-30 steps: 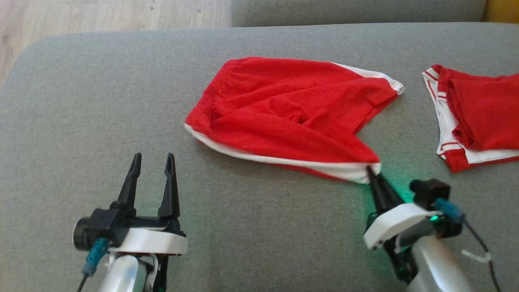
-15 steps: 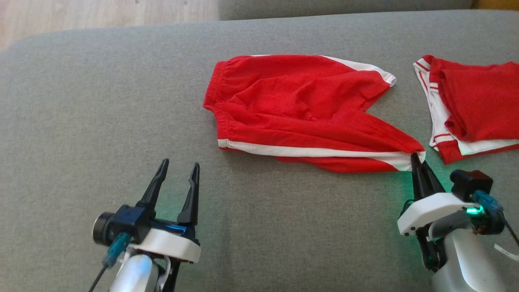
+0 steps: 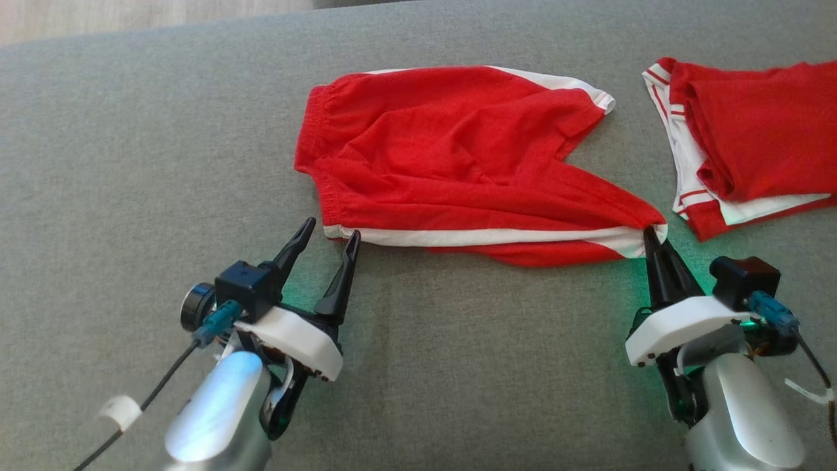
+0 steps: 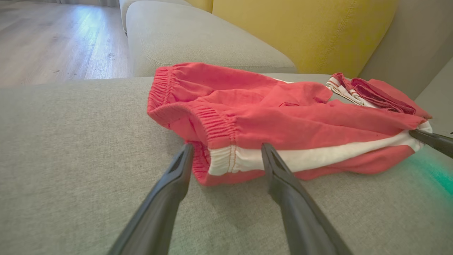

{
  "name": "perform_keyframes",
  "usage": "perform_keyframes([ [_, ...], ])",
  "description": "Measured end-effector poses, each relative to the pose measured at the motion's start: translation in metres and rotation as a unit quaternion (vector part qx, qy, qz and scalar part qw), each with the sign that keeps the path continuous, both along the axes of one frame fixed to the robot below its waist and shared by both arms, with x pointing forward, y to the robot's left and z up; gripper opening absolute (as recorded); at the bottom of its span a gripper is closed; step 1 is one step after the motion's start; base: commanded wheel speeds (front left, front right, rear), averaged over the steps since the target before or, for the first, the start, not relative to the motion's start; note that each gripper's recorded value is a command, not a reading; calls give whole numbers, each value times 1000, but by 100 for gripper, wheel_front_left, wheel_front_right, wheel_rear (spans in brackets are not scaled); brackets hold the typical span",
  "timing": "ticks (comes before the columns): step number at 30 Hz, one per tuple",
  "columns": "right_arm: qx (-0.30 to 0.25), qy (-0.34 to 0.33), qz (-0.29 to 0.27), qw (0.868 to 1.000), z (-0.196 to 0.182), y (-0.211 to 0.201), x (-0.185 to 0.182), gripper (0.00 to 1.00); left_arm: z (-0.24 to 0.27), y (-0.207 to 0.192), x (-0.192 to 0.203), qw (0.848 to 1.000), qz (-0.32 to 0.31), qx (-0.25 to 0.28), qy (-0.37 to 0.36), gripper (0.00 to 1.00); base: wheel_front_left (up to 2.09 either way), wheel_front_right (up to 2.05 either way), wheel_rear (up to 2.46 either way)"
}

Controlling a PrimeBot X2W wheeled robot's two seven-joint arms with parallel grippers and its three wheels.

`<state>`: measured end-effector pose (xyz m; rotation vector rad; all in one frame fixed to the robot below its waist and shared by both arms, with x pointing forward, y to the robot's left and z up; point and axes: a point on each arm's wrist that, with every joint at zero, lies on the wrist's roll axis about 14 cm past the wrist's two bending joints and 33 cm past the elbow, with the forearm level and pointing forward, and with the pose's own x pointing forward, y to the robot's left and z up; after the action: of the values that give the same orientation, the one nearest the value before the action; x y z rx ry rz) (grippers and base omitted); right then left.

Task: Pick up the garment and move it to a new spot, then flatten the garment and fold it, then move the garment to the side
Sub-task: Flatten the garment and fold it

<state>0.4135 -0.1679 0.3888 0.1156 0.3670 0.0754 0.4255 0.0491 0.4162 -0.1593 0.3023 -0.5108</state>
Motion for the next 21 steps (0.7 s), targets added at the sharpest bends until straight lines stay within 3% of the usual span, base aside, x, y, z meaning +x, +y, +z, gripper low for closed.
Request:
perform_keyframes([
  [8,0,0,-3,1000,0,-3,-2,0,-12,-5,-3,1000,-18,0,18,100,0,0,0],
  [9,-1,0,-3,1000,0,-3,-2,0,-13,-6,-4,1000,-19,0,20,47,0,0,0],
  [10,-1,-1,-3,1000,1,-3,-1,0,-13,-8,-4,1000,-22,-2,19,0,0,0,0],
  [21,1,-50,8,999,29,5,13,0,7,-1,3,999,-26,-4,-22,0,0,0,0],
])
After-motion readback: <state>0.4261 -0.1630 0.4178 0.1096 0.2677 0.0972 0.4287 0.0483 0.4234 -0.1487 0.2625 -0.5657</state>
